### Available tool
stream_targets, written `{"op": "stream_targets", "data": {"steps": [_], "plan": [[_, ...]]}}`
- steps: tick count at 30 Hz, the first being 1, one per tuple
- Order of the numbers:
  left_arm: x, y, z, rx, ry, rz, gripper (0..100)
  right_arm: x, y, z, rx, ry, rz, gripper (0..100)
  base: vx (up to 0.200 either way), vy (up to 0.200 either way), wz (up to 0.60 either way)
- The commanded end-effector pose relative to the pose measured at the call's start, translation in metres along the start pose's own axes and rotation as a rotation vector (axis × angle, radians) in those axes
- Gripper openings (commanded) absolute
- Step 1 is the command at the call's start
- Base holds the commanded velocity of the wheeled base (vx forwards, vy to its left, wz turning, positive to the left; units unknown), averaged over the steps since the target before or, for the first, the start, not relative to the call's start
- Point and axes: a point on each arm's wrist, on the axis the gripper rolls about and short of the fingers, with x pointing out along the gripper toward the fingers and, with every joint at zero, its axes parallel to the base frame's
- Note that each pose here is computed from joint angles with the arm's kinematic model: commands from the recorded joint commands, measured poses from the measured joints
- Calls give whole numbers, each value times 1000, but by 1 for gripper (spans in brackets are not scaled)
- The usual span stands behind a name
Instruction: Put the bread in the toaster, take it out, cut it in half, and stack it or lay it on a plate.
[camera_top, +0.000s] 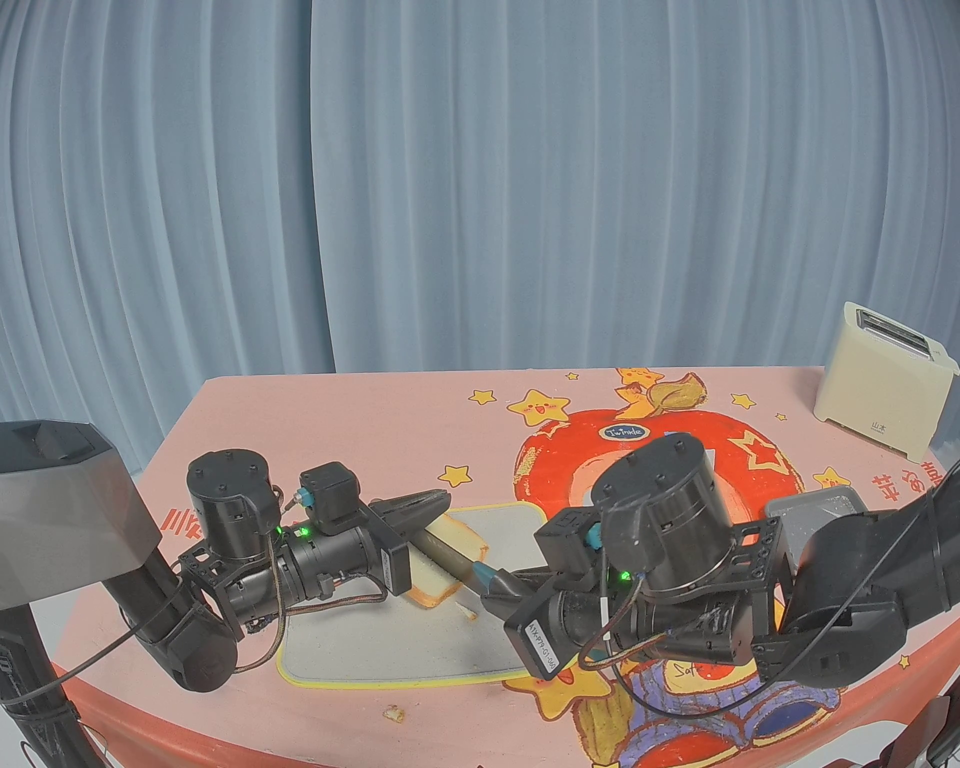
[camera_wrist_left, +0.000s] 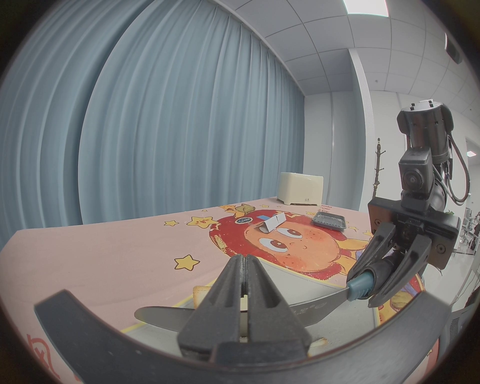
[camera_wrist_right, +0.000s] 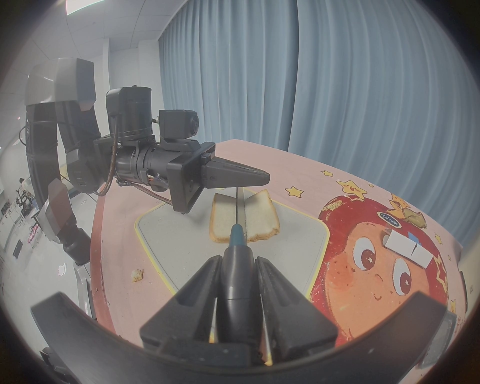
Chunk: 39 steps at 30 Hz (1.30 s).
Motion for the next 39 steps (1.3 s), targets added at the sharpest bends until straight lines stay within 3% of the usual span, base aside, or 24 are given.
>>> {"op": "stream_targets", "data": {"steps": [1, 6, 16, 28, 34, 39], "plan": [[0, 2, 0, -2, 0, 4, 0, 5, 1, -1, -1, 11, 1, 0, 0, 0, 0], [-2, 0, -3, -6, 13, 1, 0, 3, 1, -1, -1, 7, 0, 0, 0, 0, 0], [0, -15, -4, -1, 21, -44, 0, -15, 1, -2, -7, -1, 10, 0, 0, 0, 0], [-1, -3, 0, -2, 3, -3, 0, 0, 2, -2, -2, 8, 5, 0, 0, 0, 0], [-10, -8, 21, 18, -60, -10, 0, 1, 4, 0, -1, 3, 16, 0, 0, 0, 0], [-18, -11, 33, -7, -100, -10, 0, -2, 5, 1, -2, -4, 25, 0, 0, 0, 0]]}}
